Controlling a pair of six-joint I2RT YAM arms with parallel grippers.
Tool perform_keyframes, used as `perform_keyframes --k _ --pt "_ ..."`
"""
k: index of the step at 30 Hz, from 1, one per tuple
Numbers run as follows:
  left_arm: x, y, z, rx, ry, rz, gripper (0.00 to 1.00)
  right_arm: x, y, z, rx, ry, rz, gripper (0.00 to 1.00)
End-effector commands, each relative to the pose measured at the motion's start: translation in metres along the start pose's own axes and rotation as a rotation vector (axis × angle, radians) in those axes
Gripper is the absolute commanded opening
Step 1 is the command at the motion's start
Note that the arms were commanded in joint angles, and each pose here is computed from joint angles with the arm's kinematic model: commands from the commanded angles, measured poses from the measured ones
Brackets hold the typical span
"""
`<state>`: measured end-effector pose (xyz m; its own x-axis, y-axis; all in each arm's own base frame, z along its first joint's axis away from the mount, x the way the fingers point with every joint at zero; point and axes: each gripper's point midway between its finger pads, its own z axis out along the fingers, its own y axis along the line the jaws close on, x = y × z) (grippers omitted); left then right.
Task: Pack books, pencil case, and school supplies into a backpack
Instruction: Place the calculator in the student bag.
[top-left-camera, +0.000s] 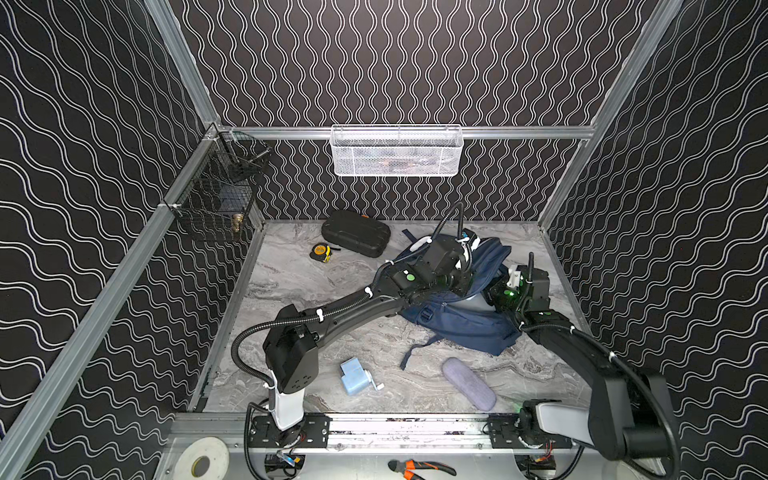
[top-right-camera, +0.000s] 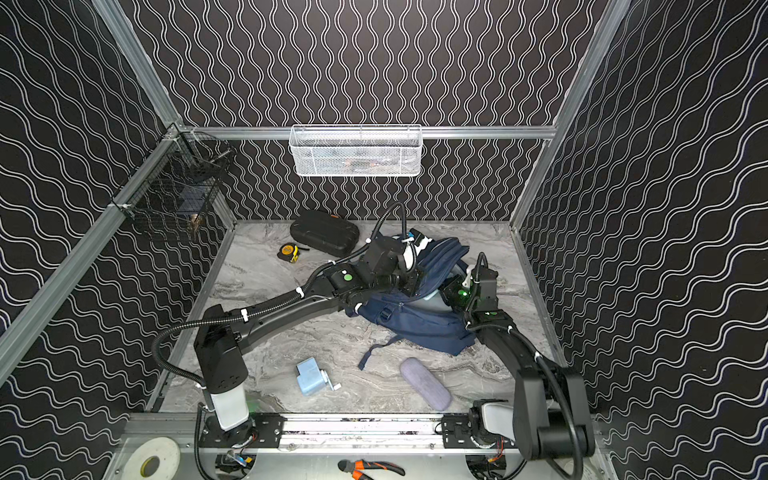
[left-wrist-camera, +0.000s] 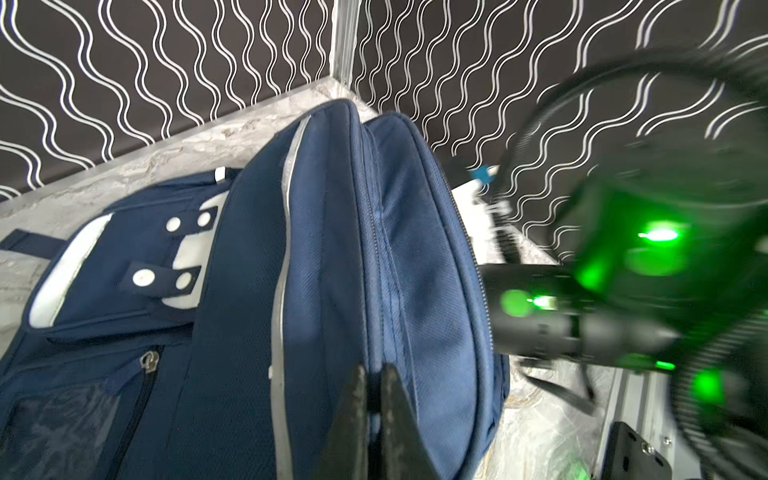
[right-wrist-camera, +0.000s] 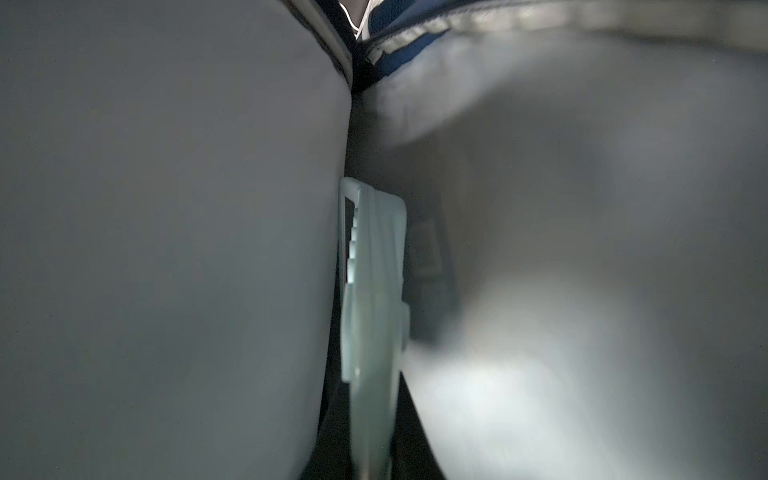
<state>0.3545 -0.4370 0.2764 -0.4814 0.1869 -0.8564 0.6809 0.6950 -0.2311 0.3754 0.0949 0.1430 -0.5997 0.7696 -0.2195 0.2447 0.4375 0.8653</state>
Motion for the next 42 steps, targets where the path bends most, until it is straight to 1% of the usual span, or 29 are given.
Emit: perform_keyframes --k 1,7,14,18,22,25,29,32,33,38,42 --pt "-0.047 -0.017 -0.014 0.075 -0.159 0.035 0.0 -0.014 0.03 0.01 -0.131 -0.028 -0.026 0.0" --pt "-0.05 -0.021 -0.012 0.105 -0.154 0.013 0.0 -0.02 0.013 0.035 -0.111 -0.027 0.043 0.0" --pt "-0.056 -0.028 -0.01 0.137 -0.148 -0.001 0.0 -0.028 0.014 0.059 -0.125 -0.033 0.085 0.0" --pt "-0.058 -0.028 -0.008 0.133 -0.147 0.001 0.0 -0.031 0.017 0.071 -0.127 -0.035 0.09 0.05" --pt "-0.054 -0.023 -0.005 0.113 -0.136 0.003 0.0 -0.033 0.013 0.082 -0.111 -0.027 0.097 0.12" --pt "-0.049 -0.017 -0.003 0.087 -0.126 -0.005 0.0 -0.032 0.008 0.085 -0.066 -0.009 0.09 0.19" --pt "-0.041 -0.003 0.002 0.038 -0.107 -0.021 0.0 -0.031 0.005 0.081 0.013 0.009 0.056 0.41" --pt "-0.036 0.01 0.004 0.002 -0.101 -0.035 0.0 -0.034 0.013 0.07 0.034 0.002 0.021 0.55" --pt "-0.034 0.014 0.005 -0.007 -0.099 -0.043 0.0 -0.034 0.016 0.067 0.036 0.001 0.006 0.58" --pt "-0.025 0.036 0.012 -0.056 -0.087 -0.079 0.0 -0.038 0.02 0.041 0.073 -0.012 -0.045 0.66" --pt "-0.021 0.051 0.014 -0.088 -0.083 -0.098 0.0 -0.042 0.014 0.014 0.102 -0.013 -0.094 0.68"
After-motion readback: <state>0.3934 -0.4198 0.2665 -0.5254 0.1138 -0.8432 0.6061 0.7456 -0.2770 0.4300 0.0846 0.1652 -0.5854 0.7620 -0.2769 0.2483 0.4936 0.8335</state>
